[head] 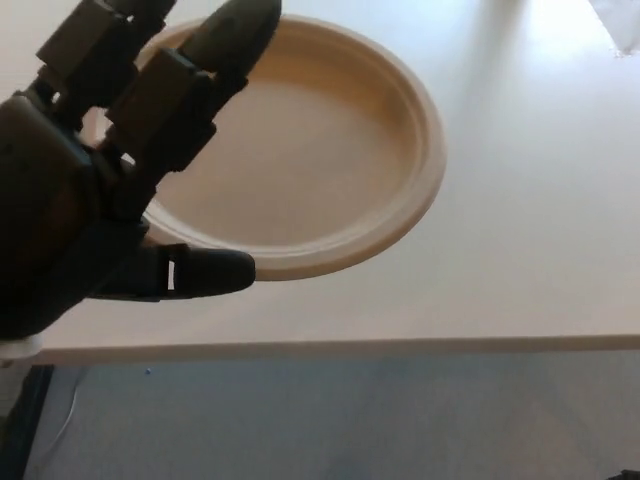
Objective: A person passes a plate to the robot and the robot grabs it with its left hand and places it at the centre of the table infront of it
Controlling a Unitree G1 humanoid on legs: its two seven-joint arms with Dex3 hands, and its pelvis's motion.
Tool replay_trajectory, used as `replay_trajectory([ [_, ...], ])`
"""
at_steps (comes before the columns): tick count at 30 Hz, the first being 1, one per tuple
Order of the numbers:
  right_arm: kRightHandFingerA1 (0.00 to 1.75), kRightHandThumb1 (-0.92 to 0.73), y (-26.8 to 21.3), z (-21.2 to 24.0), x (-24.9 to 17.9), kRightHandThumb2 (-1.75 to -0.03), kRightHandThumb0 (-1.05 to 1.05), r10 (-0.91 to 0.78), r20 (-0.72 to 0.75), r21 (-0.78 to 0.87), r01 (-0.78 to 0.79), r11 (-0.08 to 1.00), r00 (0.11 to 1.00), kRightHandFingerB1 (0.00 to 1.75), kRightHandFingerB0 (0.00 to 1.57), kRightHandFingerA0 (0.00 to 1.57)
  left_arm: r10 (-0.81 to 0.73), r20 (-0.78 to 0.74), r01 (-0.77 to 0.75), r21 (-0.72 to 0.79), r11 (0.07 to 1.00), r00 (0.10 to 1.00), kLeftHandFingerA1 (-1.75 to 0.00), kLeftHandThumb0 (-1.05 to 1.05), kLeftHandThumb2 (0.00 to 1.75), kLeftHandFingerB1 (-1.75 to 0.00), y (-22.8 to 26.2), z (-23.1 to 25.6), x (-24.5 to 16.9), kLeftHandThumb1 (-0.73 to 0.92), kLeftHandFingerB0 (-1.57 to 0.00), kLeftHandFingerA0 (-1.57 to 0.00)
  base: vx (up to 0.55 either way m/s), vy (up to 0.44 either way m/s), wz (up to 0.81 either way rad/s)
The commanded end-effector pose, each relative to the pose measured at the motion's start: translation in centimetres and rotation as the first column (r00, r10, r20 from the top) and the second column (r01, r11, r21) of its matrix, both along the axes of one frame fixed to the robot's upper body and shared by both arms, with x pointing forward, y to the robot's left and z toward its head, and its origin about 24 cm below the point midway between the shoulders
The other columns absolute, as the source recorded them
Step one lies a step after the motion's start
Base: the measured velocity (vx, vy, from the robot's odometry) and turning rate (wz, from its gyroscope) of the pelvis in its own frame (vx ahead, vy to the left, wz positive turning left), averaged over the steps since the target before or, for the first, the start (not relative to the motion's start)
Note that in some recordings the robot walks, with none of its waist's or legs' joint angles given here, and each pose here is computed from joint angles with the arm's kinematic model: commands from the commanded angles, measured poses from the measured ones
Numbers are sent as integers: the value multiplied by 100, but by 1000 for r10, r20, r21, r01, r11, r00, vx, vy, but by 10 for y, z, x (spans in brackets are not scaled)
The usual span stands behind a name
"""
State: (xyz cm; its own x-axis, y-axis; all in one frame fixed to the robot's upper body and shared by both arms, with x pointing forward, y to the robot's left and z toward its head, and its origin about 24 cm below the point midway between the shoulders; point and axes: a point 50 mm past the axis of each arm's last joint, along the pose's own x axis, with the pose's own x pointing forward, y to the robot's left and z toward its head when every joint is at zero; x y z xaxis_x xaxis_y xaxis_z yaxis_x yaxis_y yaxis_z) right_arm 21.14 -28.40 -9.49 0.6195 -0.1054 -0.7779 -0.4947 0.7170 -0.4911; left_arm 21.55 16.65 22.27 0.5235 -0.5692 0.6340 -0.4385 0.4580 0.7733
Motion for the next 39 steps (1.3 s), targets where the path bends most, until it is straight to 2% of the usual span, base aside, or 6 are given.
replay_trajectory([
  [1,63,-64,-12,6,2,-102,-85,-19,-9,-14,19,1000,1000,51,13,33,201,-94,-170,260,950,975,-12,-77,88,-20,3,-38,23,43,-7,0,0,0,0],
  [21,78,-85,-13,11,10,-66,-84,-8,7,-28,9,1000,1000,42,18,54,215,-59,-189,296,937,975,-28,-86,57,-24,-4,-35,15,54,0,-5,0,0,0],
  [25,67,-65,-13,11,10,-104,-83,-12,6,-27,13,1000,1000,51,16,40,283,-14,-267,284,921,959,-46,-35,94,-49,2,-37,26,38,-1,-2,0,0,0],
  [27,66,-66,-11,9,7,-104,-82,-12,-1,-20,12,1000,1000,51,15,39,305,-13,-292,249,923,952,-69,-34,94,-43,7,-40,29,51,0,-58,0,0,0],
  [30,66,-68,-11,9,7,-105,-85,30,-4,-39,-30,999,1000,52,14,38,318,-13,-307,234,923,948,-146,-13,61,-34,12,-42,37,60,-36,-104,0,0,0],
  [39,68,-86,-12,10,8,-65,-85,5,-6,-28,-5,1000,1000,42,20,51,331,-17,-319,224,921,944,-152,-20,57,-62,20,-50,52,57,-89,-100,0,0,0],
])
